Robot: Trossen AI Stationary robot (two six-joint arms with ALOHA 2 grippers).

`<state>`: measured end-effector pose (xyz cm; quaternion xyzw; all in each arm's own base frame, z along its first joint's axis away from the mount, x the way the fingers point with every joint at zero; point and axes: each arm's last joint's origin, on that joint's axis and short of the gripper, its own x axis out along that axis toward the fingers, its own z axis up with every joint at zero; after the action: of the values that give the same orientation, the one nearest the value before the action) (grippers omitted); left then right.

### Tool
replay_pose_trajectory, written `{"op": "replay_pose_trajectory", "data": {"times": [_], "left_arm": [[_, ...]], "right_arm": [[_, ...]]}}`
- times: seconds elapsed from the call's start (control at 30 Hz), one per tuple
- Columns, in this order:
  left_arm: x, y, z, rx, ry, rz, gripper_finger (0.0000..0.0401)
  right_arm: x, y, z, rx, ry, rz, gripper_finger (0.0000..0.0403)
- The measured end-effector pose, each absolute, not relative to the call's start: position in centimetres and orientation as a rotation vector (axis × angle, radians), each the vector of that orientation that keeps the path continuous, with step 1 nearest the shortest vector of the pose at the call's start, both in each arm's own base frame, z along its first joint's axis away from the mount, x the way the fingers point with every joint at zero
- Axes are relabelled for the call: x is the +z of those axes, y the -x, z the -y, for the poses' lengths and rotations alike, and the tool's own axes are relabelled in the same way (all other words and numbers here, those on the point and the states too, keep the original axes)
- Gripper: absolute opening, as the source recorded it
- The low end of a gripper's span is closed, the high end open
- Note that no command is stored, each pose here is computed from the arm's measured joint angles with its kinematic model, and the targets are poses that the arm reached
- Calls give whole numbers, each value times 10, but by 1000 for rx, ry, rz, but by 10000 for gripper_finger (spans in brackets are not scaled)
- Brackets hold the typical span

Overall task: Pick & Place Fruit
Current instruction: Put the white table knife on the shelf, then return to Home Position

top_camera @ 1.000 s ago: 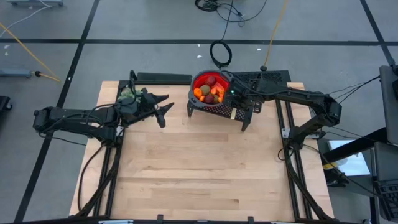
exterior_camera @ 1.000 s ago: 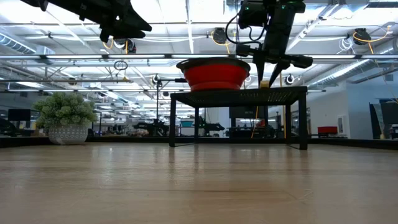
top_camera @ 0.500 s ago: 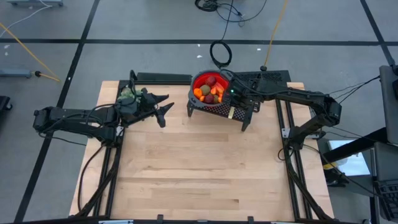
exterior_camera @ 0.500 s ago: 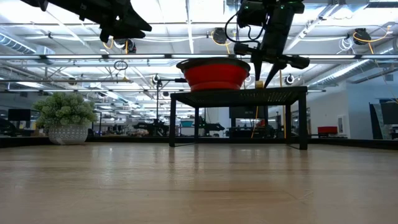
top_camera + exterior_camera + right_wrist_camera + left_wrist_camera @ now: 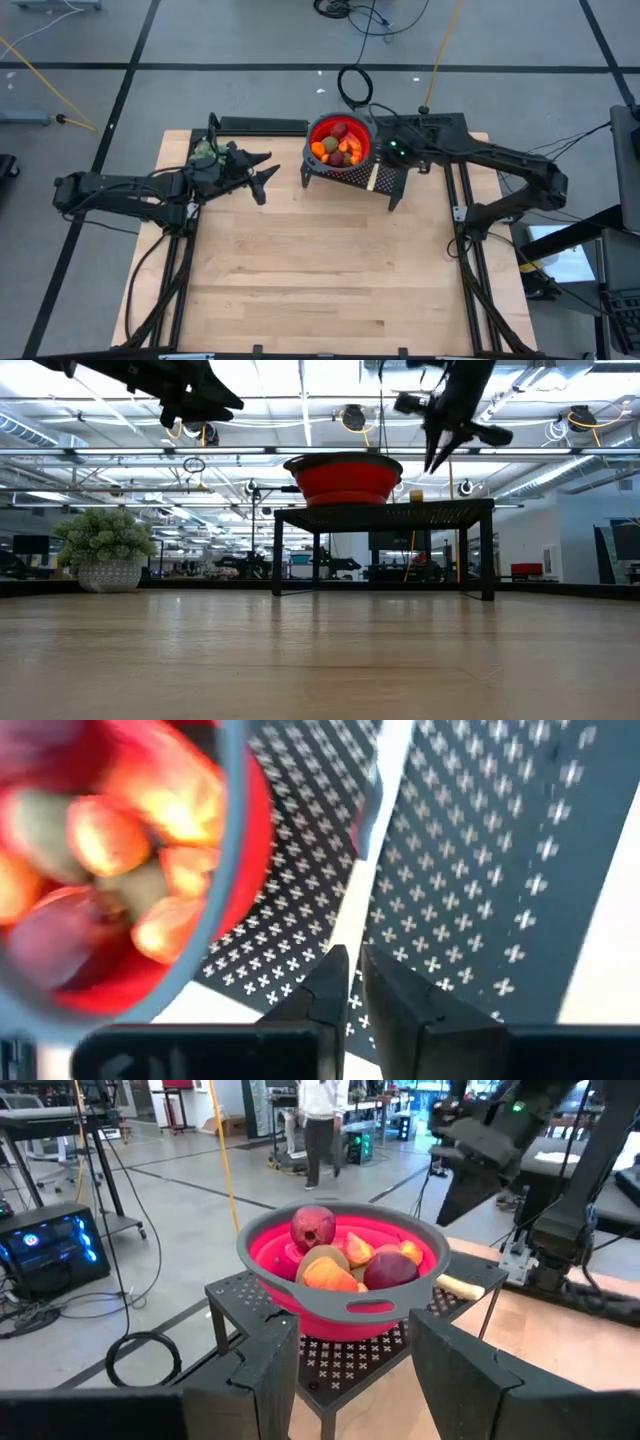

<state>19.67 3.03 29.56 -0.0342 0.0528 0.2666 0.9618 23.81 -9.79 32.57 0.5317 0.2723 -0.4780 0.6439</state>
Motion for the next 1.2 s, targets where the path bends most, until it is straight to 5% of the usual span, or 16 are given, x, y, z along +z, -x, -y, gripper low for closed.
{"op": "replay_pose_trajectory", "data": {"times": [0.33,0.7,1.2], "left_arm": [[308,-176,-27,491,118,-52,166],[310,-160,-24,426,145,-78,11],[316,-142,-20,336,144,-52,2]], "right_arm": [[363,-209,72,-973,-799,-540,1],[369,-181,52,-704,-491,-376,0],[336,-119,30,-364,-248,-130,0]]}}
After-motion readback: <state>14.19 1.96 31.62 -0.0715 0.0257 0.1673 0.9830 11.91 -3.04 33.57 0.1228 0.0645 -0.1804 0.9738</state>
